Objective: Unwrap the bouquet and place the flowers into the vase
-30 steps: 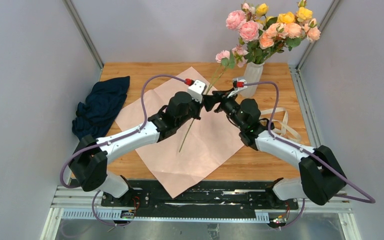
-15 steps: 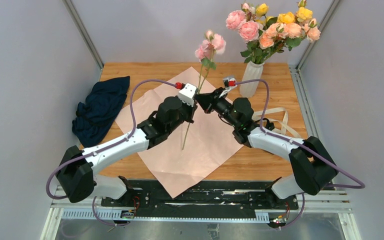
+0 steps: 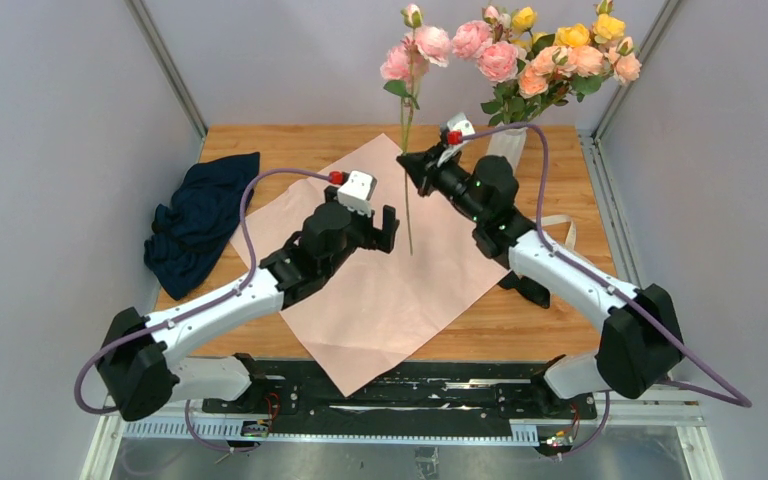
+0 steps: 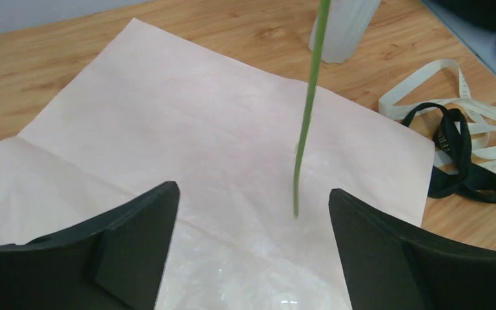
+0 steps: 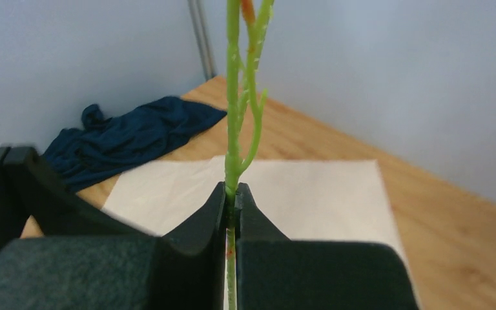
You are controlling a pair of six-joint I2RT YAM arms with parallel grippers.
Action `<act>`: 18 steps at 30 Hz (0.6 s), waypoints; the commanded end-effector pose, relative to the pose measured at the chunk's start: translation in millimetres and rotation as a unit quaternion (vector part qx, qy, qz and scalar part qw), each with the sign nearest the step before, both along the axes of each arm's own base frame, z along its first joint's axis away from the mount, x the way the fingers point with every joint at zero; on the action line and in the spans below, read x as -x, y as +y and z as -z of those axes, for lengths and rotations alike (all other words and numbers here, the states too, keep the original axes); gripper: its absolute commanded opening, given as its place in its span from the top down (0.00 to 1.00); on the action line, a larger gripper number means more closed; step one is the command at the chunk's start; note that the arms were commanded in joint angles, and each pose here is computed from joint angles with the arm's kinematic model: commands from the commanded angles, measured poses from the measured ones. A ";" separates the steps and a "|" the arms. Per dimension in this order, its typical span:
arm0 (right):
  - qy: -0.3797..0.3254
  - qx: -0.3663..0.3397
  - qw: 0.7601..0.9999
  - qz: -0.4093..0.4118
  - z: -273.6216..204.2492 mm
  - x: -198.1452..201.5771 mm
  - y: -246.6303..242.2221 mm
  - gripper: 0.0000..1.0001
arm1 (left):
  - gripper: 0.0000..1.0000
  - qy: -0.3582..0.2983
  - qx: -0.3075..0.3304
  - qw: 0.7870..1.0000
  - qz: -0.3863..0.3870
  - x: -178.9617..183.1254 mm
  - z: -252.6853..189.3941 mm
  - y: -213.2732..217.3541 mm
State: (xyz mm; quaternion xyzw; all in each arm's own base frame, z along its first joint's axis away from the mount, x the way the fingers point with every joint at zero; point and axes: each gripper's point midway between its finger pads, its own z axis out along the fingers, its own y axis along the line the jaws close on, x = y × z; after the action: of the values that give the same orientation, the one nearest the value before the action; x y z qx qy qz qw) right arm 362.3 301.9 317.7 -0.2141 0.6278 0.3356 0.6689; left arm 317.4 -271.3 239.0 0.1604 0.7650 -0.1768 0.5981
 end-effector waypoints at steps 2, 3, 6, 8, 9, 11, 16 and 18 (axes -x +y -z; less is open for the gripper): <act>-0.137 0.112 0.982 0.067 -82.0 -26.2 -43.2 1.00 | 0.01 0.020 0.034 0.998 -0.049 16.3 11.2 30.8; -0.153 0.125 0.977 0.082 -94.0 -30.7 -52.4 1.00 | 0.01 0.023 0.035 0.998 -0.050 19.4 15.3 34.0; -0.201 0.141 0.959 0.140 -135.8 -43.2 -88.7 1.00 | 0.00 0.033 0.030 0.998 -0.053 26.2 27.0 41.5; -0.222 0.133 0.952 0.165 -156.3 -48.5 -108.8 1.00 | 0.01 0.037 0.026 0.997 -0.055 28.0 32.5 44.1; -0.233 0.125 0.947 0.183 -168.1 -53.1 -125.2 1.00 | 0.01 0.040 0.024 0.997 -0.056 28.2 35.6 44.3; -0.243 0.114 0.942 0.203 -181.2 -61.0 -145.0 1.00 | 0.01 0.045 0.023 0.997 -0.052 28.5 40.3 41.8; -0.252 0.100 0.936 0.226 -200.9 -79.2 -170.7 1.00 | 0.01 0.055 0.021 0.997 -0.044 25.3 48.2 33.2; -0.260 0.098 0.932 0.231 -210.3 -84.9 -176.6 1.00 | 0.01 0.057 0.016 0.997 -0.043 23.6 50.8 31.4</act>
State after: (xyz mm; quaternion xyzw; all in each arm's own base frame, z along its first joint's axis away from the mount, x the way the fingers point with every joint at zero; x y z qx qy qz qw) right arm 442.7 132.8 502.0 -0.2062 0.5217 0.0465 0.8265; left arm 289.6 -234.9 187.4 0.1125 0.8023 -0.1669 0.5620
